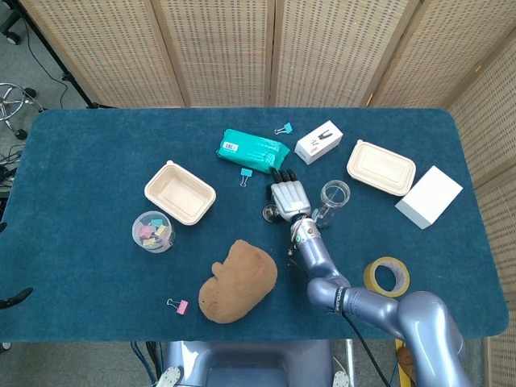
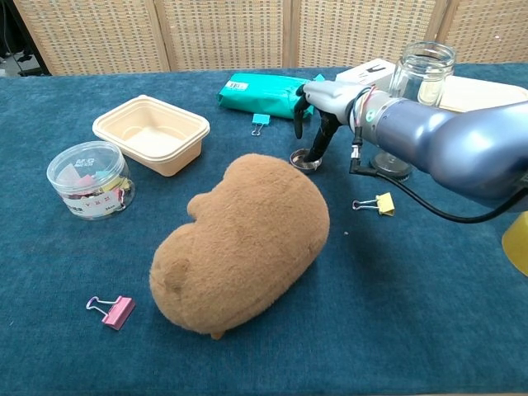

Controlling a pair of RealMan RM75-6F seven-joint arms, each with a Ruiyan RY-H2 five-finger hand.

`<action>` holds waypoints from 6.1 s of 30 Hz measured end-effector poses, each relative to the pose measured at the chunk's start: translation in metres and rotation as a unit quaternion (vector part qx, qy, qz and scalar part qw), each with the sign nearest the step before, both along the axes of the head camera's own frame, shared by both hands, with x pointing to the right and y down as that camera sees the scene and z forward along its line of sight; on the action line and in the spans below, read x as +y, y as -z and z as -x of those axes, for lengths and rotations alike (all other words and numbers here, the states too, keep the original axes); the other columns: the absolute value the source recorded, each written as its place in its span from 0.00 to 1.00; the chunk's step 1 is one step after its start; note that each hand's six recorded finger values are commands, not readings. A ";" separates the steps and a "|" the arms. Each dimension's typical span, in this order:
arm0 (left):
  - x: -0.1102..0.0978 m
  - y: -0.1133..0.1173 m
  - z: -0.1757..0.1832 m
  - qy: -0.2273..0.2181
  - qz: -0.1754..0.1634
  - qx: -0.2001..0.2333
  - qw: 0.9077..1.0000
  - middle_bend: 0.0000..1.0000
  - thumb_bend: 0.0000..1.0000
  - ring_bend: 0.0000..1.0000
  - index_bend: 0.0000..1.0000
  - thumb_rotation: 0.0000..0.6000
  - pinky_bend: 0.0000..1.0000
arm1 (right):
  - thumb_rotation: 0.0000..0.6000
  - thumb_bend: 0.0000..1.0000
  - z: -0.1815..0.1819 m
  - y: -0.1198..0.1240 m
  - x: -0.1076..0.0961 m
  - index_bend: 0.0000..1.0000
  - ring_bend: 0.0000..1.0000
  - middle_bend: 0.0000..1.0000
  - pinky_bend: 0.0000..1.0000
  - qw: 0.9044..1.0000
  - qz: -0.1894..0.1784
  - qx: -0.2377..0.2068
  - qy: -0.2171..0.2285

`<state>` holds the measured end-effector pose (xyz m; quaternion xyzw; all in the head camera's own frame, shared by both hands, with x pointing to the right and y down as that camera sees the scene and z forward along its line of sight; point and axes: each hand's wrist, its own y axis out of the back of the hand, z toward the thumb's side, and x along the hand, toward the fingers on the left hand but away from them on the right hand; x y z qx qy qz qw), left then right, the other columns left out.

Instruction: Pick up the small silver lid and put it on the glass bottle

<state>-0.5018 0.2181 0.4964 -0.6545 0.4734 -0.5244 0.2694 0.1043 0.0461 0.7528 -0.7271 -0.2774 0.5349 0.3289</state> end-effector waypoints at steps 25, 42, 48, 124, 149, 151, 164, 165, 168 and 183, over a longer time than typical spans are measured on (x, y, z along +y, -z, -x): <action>-0.001 0.001 0.004 0.005 0.000 0.005 1.000 0.00 0.00 0.00 0.00 1.00 0.00 | 1.00 0.44 -0.006 -0.012 0.003 0.55 0.00 0.00 0.00 1.000 0.012 0.006 -0.007; -0.001 0.002 0.003 0.004 -0.001 0.008 1.000 0.00 0.00 0.00 0.00 1.00 0.00 | 1.00 0.55 -0.007 -0.014 0.005 0.60 0.00 0.00 0.00 1.000 0.017 -0.001 -0.009; 0.000 0.002 0.002 0.001 -0.001 0.009 1.000 0.00 0.00 0.00 0.00 1.00 0.00 | 1.00 0.60 -0.003 -0.002 0.002 0.63 0.00 0.00 0.00 1.000 0.007 -0.021 -0.010; 0.001 0.002 -0.012 -0.027 -0.002 0.014 1.000 0.00 0.00 0.00 0.00 1.00 0.00 | 1.00 0.62 -0.144 0.163 -0.024 0.66 0.00 0.00 0.00 0.994 -0.103 0.012 -0.045; 0.000 0.003 -0.012 -0.027 -0.005 0.017 0.999 0.00 0.00 0.00 0.00 1.00 0.00 | 1.00 0.63 -0.139 0.149 -0.020 0.66 0.00 0.00 0.00 0.995 -0.092 0.022 -0.042; 0.001 0.003 -0.012 -0.027 -0.004 0.017 0.999 0.00 0.00 0.00 0.00 1.00 0.00 | 1.00 0.63 -0.139 0.149 -0.020 0.66 0.00 0.00 0.00 0.995 -0.092 0.023 -0.043; 0.001 0.003 -0.012 -0.028 -0.005 0.019 0.999 0.00 0.00 0.00 0.00 1.00 0.00 | 1.00 0.63 -0.143 0.144 -0.018 0.44 0.00 0.00 0.00 0.995 -0.091 0.033 -0.039; 0.001 0.003 -0.013 -0.028 -0.004 0.019 0.999 0.00 0.00 0.00 0.00 1.00 0.00 | 1.00 0.63 -0.143 0.144 -0.017 0.42 0.00 0.00 0.00 0.994 -0.092 0.034 -0.036; 0.000 0.002 -0.013 -0.029 -0.004 0.017 0.999 0.00 0.00 0.00 0.00 1.00 0.00 | 1.00 0.63 -0.143 0.144 -0.014 0.37 0.00 0.00 0.00 0.995 -0.093 0.035 -0.029; 0.001 0.003 -0.013 -0.029 -0.005 0.018 0.999 0.00 0.00 0.00 0.00 1.00 0.00 | 1.00 0.63 -0.141 0.159 -0.010 0.31 0.00 0.00 0.00 0.994 -0.101 0.013 -0.025</action>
